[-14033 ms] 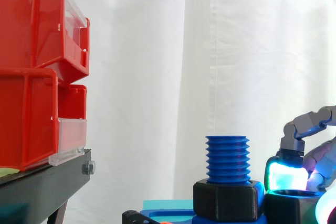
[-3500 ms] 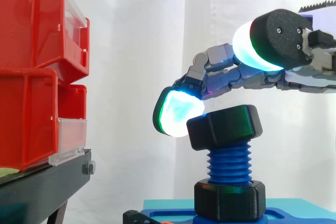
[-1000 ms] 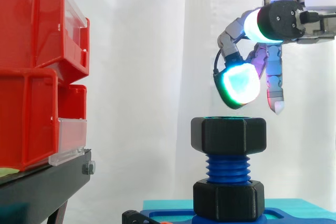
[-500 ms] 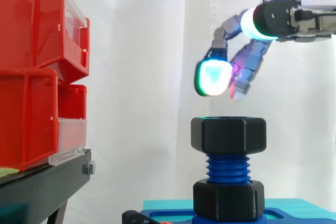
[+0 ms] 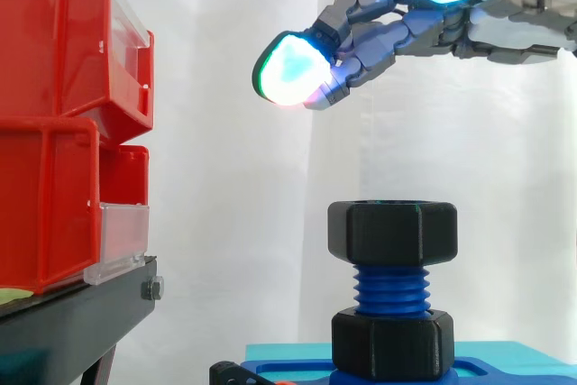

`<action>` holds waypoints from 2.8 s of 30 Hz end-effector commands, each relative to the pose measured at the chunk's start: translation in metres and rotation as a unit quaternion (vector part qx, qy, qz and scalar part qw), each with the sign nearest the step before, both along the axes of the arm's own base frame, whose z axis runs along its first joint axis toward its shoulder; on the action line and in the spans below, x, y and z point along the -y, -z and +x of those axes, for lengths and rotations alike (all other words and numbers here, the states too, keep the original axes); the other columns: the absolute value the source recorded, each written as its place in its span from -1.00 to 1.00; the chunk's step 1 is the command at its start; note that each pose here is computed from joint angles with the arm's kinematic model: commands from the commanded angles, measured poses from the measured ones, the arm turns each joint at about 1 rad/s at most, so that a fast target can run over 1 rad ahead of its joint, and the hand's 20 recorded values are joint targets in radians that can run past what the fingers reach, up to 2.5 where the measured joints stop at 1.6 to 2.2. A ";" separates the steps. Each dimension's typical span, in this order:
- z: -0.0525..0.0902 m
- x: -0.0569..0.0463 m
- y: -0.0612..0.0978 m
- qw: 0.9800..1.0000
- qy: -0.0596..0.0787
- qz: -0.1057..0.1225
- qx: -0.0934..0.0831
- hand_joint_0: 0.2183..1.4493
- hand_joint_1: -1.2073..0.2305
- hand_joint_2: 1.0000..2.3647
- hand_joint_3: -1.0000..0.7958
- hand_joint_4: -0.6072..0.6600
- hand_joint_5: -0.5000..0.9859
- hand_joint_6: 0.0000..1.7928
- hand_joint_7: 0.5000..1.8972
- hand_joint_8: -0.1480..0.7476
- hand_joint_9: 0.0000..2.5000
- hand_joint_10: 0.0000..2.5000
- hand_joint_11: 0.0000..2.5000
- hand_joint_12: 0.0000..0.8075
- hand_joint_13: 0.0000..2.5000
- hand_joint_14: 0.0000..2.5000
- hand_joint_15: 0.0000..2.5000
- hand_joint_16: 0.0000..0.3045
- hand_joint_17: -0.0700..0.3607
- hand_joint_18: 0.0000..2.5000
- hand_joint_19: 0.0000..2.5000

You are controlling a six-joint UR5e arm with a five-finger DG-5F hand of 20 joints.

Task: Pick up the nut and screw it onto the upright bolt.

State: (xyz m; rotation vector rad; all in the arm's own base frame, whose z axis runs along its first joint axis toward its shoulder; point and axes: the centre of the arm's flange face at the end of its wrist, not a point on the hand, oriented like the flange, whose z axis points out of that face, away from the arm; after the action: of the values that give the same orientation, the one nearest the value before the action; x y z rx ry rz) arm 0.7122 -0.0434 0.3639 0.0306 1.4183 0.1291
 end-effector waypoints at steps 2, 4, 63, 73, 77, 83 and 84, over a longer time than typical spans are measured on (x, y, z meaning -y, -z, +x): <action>0.002 -0.011 0.008 1.000 -0.009 0.007 -0.007 -0.54 0.72 -1.00 -0.44 0.22 -0.55 -0.44 -0.87 -0.29 -0.77 -1.00 -1.00 -0.21 -0.94 -1.00 -1.00 -0.74 -0.27 -1.00 -1.00; 0.004 -0.013 0.011 1.000 -0.011 0.007 -0.008 -0.54 0.73 -1.00 -0.44 0.21 -0.55 -0.44 -0.86 -0.29 -0.80 -1.00 -1.00 -0.20 -0.96 -1.00 -1.00 -0.74 -0.27 -1.00 -1.00; 0.002 -0.032 0.043 0.997 -0.038 0.004 -0.063 -0.52 0.67 -1.00 -0.44 0.29 -0.47 -0.44 -0.42 -0.16 -0.73 -1.00 -1.00 -0.15 -0.88 -1.00 -1.00 -0.73 -0.24 -1.00 -1.00; -0.001 -0.027 0.047 0.996 -0.037 0.002 -0.076 -0.50 0.63 -1.00 -0.44 0.30 -0.43 -0.44 -0.12 -0.13 -0.66 -1.00 -1.00 -0.18 -0.82 -1.00 -1.00 -0.74 -0.26 -1.00 -1.00; -0.002 -0.026 0.047 0.996 -0.038 0.002 -0.079 -0.49 0.60 -1.00 -0.44 0.29 -0.42 -0.44 -0.02 -0.12 -0.63 -1.00 -1.00 -0.20 -0.80 -1.00 -1.00 -0.76 -0.29 -1.00 -1.00; -0.002 -0.024 0.048 0.996 -0.036 0.002 -0.082 -0.49 0.56 -1.00 -0.44 0.26 -0.40 -0.44 0.10 -0.10 -0.59 -1.00 -1.00 -0.22 -0.75 -1.00 -1.00 -0.77 -0.31 -1.00 -1.00; -0.002 -0.023 0.048 0.996 -0.036 0.002 -0.082 -0.48 0.55 -1.00 -0.44 0.26 -0.39 -0.44 0.14 -0.10 -0.58 -1.00 -1.00 -0.23 -0.75 -1.00 -1.00 -0.77 -0.31 -1.00 -1.00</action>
State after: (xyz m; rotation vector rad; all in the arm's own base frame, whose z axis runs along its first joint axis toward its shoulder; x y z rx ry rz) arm 0.7106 -0.0183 0.3161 -0.0087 1.5814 0.1931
